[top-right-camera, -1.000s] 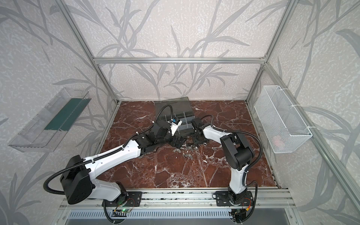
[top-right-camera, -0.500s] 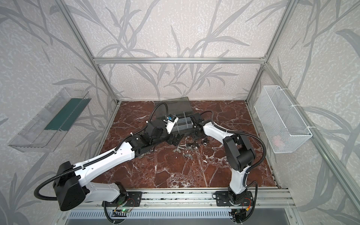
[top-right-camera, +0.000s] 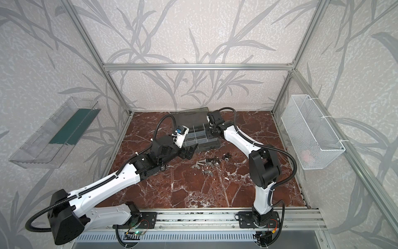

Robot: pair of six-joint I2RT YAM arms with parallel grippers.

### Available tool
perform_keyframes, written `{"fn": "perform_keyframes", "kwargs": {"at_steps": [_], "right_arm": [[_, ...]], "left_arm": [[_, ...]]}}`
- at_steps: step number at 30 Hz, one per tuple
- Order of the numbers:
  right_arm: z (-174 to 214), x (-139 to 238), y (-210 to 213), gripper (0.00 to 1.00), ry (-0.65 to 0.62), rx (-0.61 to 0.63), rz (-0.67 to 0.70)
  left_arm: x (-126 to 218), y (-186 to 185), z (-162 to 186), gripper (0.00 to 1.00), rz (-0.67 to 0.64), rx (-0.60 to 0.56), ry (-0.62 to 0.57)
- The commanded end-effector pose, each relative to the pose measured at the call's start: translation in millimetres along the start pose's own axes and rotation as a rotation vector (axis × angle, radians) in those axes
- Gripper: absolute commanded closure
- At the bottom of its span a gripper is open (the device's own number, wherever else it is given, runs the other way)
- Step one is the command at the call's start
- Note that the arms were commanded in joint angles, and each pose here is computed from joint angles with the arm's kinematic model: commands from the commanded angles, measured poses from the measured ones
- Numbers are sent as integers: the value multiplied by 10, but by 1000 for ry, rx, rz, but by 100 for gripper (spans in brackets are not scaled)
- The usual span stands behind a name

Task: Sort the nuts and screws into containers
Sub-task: 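Lift the black bolt and carry it over the box compartment with the right gripper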

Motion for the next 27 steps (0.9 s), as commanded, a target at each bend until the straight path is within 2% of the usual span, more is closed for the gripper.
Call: {"fn": "perform_keyframes", "kwargs": {"at_steps": [1, 9, 22, 27], "right_arm": [[25, -214, 23, 77, 42, -27, -21], [126, -469, -42, 72, 94, -40, -11], [224, -640, -147, 66, 142, -53, -18], [213, -586, -163, 65, 138, -55, -20]], "left_arm": [[50, 66, -70, 1, -43, -8, -56], [-27, 76, -22, 1, -55, -1, -13], [-114, 70, 37, 1, -52, 6, 30], [-145, 73, 58, 1, -47, 13, 43]]}}
Point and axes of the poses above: each gripper's point midway between its finger pads, its own x axis back along the fingers, its own y axis along the line the jaws close on, z = x × y, the point moved 7 cm from there along x, back along the fingers, and after that the axes turned 1 degree about -x, right-handed, at the moved point
